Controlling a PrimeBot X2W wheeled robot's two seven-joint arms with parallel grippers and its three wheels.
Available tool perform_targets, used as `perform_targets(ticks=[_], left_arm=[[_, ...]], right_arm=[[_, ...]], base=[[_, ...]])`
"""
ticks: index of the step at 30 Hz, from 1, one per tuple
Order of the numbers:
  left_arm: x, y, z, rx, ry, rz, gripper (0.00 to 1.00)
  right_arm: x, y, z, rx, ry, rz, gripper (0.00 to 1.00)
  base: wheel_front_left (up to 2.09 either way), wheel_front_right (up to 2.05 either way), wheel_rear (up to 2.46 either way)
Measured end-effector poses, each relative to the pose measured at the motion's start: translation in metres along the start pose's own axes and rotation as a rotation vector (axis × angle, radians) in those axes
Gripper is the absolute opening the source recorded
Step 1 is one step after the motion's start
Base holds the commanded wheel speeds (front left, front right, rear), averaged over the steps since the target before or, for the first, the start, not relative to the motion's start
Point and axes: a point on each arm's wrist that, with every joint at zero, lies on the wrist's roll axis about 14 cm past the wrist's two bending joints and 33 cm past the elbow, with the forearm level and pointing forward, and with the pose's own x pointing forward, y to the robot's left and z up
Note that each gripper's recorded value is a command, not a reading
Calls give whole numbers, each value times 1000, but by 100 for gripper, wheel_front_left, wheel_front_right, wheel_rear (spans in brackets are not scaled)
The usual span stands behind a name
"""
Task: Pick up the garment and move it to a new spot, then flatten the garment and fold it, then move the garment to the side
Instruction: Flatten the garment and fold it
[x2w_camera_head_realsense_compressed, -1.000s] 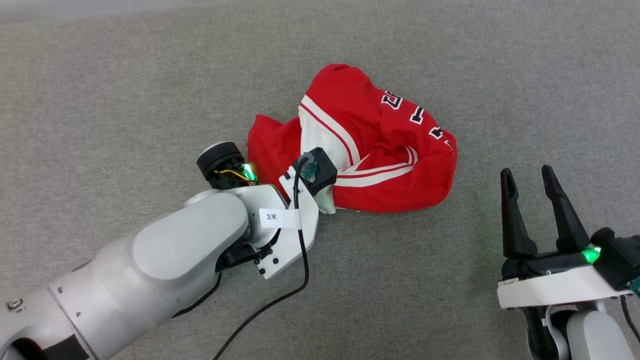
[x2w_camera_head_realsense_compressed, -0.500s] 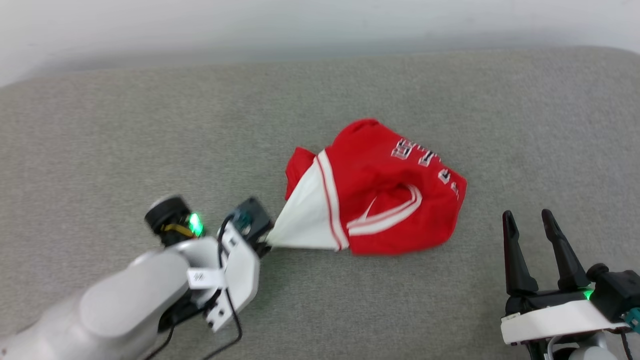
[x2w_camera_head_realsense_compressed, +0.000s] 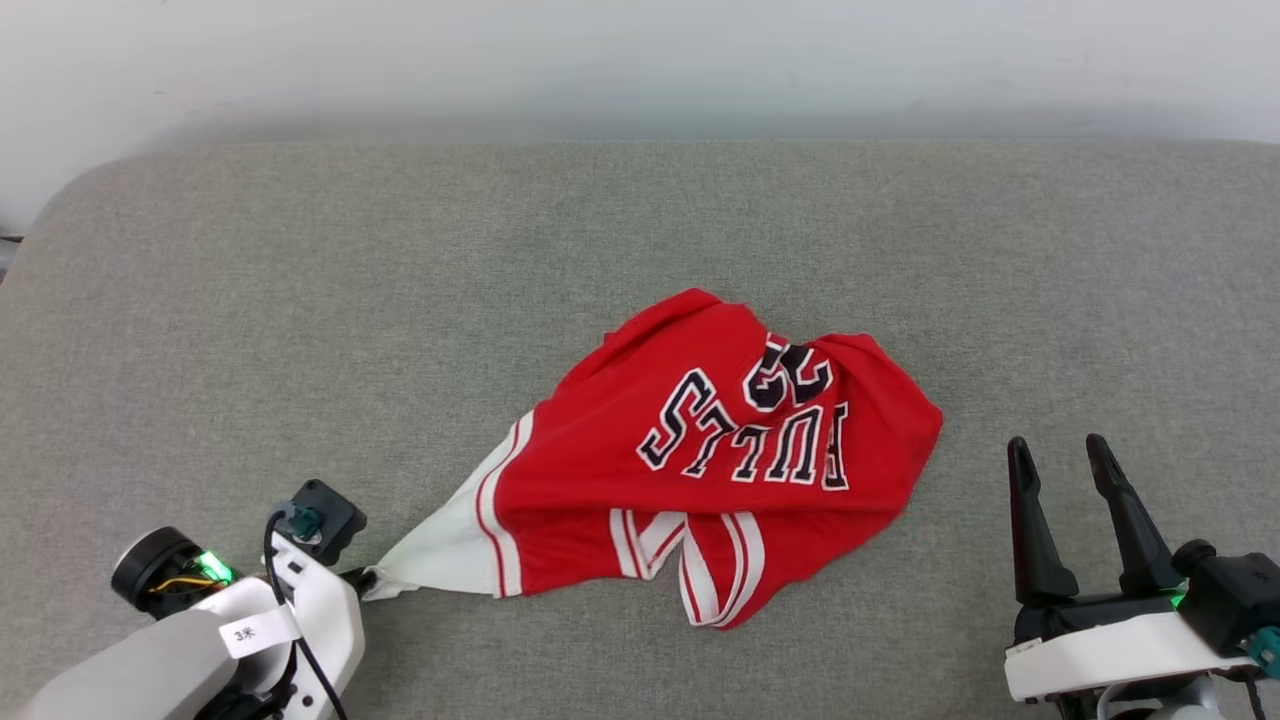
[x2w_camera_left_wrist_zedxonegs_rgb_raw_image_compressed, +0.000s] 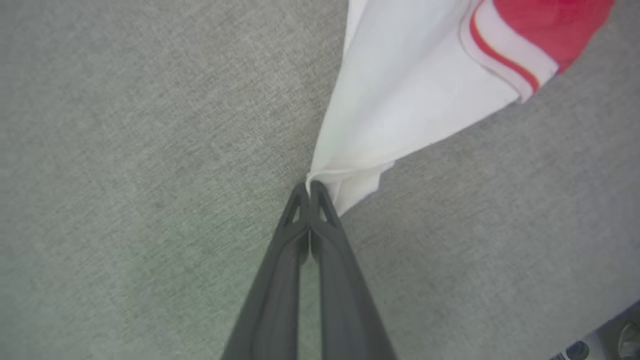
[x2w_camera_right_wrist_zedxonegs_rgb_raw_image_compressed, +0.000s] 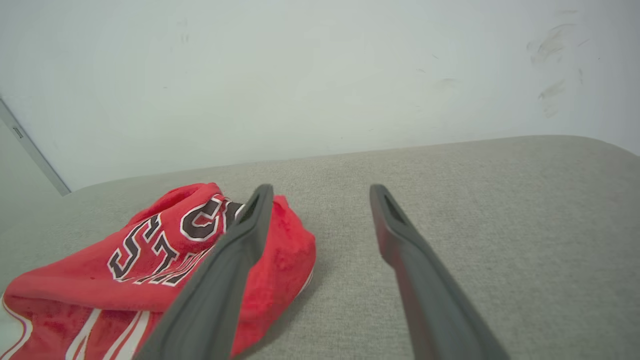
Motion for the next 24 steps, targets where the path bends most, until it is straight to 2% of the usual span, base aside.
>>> perform_targets(ticks=[7,8,9,15,24], left_arm=[[-2,7,-5,-53,-14,51,0],[-2,6,-4,-63,-31,56,62],[-4,6,0,-71,-58,67,100],[-24,5,32,-99,-283,153,100],[-68,-2,56,-143,-560,299,100]], right_arm=[[-4,-4,-2,-4,8,-14,100],[-5,-4,-2,-4,10,-13,100],[-8,-4,-3,-4,13,-14,100],[-12,-7,20,-36,-51,-19,100],[6,0,97,-180,-274,13,100]], base=[[0,0,0],[0,0,0],[0,0,0],[0,0,0],[0,0,0]])
